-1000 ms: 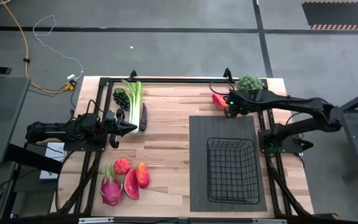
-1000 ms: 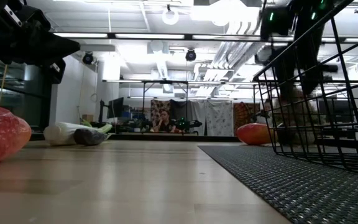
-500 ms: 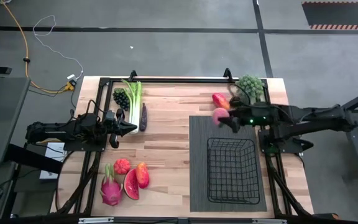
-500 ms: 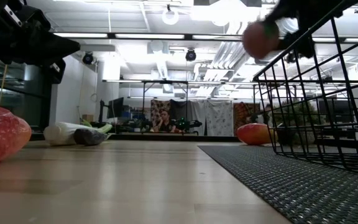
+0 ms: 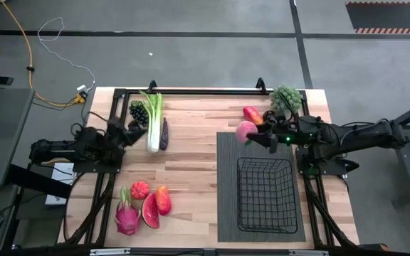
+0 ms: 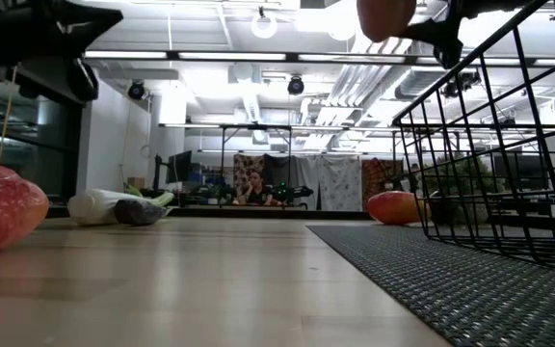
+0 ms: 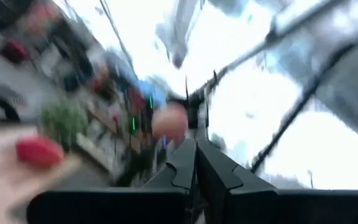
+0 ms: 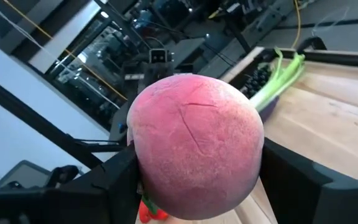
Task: Build produce basket
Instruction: Put the apricot into the black wire basket
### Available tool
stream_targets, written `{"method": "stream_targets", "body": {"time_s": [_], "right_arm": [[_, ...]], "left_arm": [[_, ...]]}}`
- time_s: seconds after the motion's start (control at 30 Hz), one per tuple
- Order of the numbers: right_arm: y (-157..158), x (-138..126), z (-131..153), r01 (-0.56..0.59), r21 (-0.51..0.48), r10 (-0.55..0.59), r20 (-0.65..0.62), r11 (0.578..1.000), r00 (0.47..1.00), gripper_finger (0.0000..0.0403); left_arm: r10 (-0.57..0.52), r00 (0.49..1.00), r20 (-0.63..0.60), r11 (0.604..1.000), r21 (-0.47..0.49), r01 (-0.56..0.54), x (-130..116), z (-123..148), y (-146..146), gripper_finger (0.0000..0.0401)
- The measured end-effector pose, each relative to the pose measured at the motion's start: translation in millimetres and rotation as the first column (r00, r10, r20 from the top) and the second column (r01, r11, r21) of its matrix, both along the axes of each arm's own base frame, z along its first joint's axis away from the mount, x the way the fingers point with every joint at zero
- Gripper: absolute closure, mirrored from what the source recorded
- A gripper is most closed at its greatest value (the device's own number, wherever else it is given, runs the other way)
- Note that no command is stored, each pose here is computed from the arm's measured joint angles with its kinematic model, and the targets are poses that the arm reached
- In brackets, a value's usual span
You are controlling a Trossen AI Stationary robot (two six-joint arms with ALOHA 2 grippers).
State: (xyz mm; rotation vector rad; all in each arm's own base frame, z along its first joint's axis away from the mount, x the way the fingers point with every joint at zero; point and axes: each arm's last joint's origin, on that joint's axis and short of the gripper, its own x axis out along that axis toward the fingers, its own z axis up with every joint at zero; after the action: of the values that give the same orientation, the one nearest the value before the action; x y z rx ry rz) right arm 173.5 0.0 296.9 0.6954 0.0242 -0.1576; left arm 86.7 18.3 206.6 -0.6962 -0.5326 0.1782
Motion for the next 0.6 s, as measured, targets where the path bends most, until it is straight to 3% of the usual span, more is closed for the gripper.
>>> {"method": "stream_targets", "body": {"time_s": [0.07, 0.13, 0.27, 0.47, 0.6], "right_arm": [[0, 0, 5, -0.001, -0.007, 0.001, 0.014, 1.000, 1.000, 0.0146], [0, 0, 8, -0.001, -0.009, 0.001, 0.022, 1.000, 1.000, 0.0146], [0, -1, 11, -0.001, -0.024, 0.002, 0.031, 1.000, 1.000, 0.0146], [0, -1, 11, -0.001, -0.029, 0.002, 0.031, 1.000, 1.000, 0.0146], [0, -1, 11, -0.004, -0.044, 0.006, 0.029, 0.999, 1.000, 0.0146]], "left_arm": [[0.047, 0.997, 0.066, 0.999, 0.004, -0.048, -3, 9, 1, 0.0398], [0.039, 0.998, 0.047, 0.998, 0.049, -0.041, -3, 19, 0, 0.0397], [0.042, 0.989, -0.143, 0.997, 0.073, -0.032, 7, 40, 1, 0.0377], [0.072, 0.909, -0.411, 0.973, 0.230, 0.027, 34, 82, 3, 0.0290], [0.102, 0.858, -0.503, 0.947, 0.313, 0.071, 54, 99, 5, 0.0225]]}}
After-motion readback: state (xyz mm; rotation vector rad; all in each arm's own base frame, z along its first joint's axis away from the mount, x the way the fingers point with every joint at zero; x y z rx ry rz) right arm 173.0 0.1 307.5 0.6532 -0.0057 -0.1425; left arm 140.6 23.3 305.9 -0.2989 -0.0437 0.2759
